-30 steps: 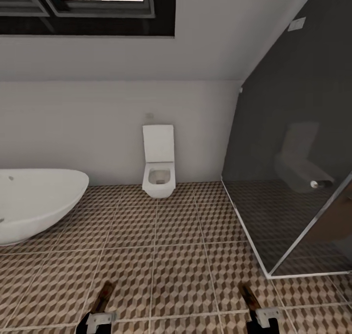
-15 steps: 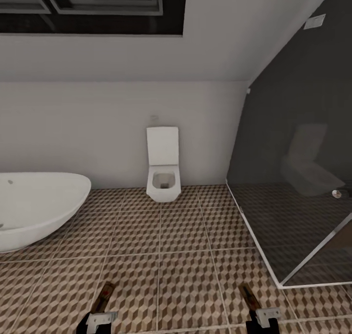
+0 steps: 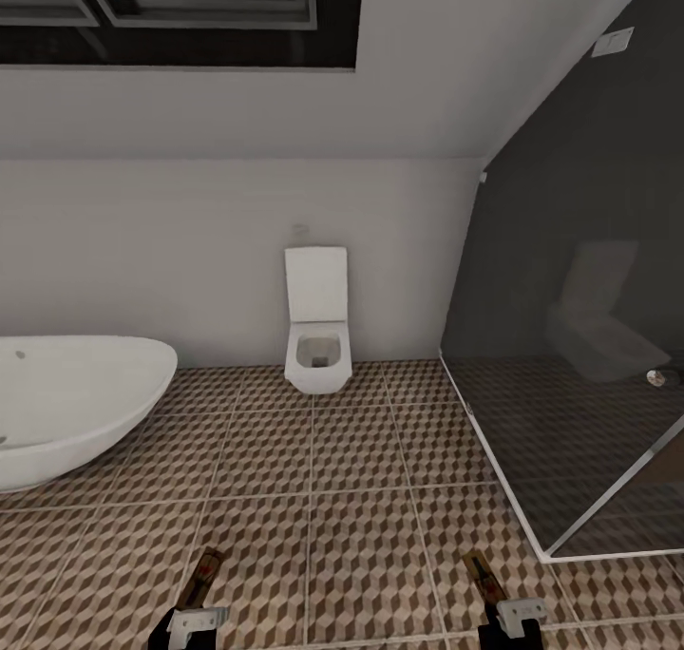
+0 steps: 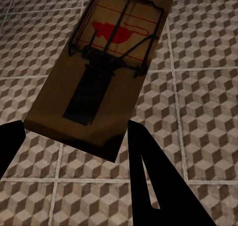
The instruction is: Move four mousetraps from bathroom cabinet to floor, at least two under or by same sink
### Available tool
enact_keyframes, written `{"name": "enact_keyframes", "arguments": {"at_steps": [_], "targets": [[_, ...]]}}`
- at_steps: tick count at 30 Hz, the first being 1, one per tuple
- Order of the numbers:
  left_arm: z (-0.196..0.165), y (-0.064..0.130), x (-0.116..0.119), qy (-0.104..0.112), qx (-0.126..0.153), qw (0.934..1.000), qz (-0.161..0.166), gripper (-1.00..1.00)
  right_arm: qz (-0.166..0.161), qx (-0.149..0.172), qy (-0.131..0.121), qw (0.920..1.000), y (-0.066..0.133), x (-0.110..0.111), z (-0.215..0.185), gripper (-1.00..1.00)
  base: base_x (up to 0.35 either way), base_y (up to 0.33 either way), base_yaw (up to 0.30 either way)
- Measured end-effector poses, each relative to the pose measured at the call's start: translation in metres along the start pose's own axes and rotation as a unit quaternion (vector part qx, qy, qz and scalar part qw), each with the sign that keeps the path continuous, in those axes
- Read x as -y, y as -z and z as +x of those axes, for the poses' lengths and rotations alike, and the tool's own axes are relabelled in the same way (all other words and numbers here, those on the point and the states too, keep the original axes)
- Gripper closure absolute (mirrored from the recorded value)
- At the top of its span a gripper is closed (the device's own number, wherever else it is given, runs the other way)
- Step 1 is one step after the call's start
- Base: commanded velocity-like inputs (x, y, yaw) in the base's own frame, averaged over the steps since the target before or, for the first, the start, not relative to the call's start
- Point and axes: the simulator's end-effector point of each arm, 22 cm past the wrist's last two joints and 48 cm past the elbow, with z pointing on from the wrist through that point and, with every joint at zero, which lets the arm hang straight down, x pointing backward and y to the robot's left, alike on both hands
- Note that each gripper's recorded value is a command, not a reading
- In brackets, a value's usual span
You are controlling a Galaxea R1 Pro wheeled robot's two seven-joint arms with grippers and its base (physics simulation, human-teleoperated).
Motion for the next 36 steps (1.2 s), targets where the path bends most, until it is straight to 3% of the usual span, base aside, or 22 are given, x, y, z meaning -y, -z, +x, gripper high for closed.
{"name": "enact_keyframes", "arguments": {"at_steps": [19,36], "targets": [[0.0,0.0003,-0.0001,0.0,0.0,1.0,0.0,1.0,0.0,0.0,0.0,1.0,0.0003,0.0003,0.0,1.0,0.199,-0.008,0.08],[0.0004,0.0004,-0.0001,0.0,-0.001,1.0,0.0,1.0,0.0,0.0,0.0,1.0,0.0004,0.0004,0.0,1.0,0.254,-0.148,0.0]]}}
